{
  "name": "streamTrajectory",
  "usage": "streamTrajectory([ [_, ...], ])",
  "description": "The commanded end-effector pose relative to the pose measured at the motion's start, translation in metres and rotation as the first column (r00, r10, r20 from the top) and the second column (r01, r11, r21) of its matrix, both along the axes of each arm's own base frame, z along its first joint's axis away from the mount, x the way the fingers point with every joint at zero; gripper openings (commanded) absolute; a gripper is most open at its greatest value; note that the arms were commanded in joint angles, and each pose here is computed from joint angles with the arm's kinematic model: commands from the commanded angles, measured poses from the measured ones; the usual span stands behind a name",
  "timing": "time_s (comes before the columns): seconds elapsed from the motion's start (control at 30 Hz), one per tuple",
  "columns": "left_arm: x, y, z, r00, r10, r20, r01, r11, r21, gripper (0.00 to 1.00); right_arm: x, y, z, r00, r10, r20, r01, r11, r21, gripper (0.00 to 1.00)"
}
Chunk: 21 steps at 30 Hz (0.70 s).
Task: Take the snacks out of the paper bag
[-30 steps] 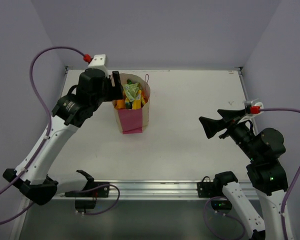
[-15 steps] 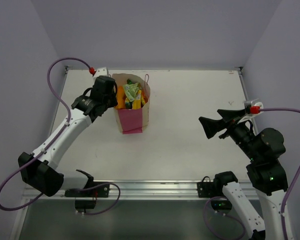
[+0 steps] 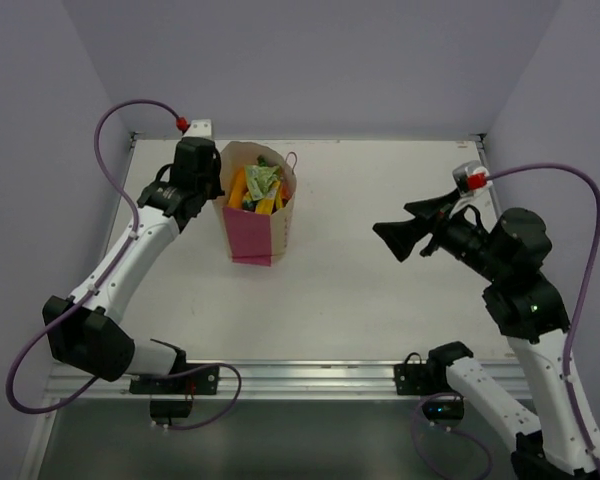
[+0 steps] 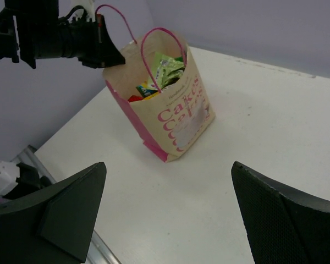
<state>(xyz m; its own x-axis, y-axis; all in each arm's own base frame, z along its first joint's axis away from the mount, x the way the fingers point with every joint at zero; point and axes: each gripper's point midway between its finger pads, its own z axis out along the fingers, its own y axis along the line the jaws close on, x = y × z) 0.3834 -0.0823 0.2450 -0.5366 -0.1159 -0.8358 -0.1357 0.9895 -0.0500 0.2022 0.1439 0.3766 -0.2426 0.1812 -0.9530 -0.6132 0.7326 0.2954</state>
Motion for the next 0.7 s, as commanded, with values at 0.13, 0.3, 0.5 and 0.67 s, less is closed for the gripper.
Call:
streamTrajectory([
  [0.13,0.032,-0.002,0.124,0.905,-0.222,0.364,0.154,0.966,0.206,0.00,0.033,0.067,0.025,0.997,0.055,0.046,-0.051,0.995,-0.088,0.99],
  [0.3,0.017,-0.015,0.122,0.862,-0.352,0.364,0.271,0.928,0.256,0.00,0.055,0.124,0.037,0.999,0.024,0.023,-0.021,0.993,-0.118,0.88],
  [0.5,-0.004,-0.035,0.135,0.805,-0.439,0.399,0.357,0.895,0.266,0.00,0.087,0.192,0.037,0.996,-0.049,-0.070,0.045,0.997,-0.057,0.79],
  [0.67,-0.019,-0.065,0.137,0.769,-0.495,0.405,0.420,0.868,0.265,0.00,0.123,0.217,-0.001,0.966,-0.202,-0.160,0.188,0.977,-0.100,0.72],
])
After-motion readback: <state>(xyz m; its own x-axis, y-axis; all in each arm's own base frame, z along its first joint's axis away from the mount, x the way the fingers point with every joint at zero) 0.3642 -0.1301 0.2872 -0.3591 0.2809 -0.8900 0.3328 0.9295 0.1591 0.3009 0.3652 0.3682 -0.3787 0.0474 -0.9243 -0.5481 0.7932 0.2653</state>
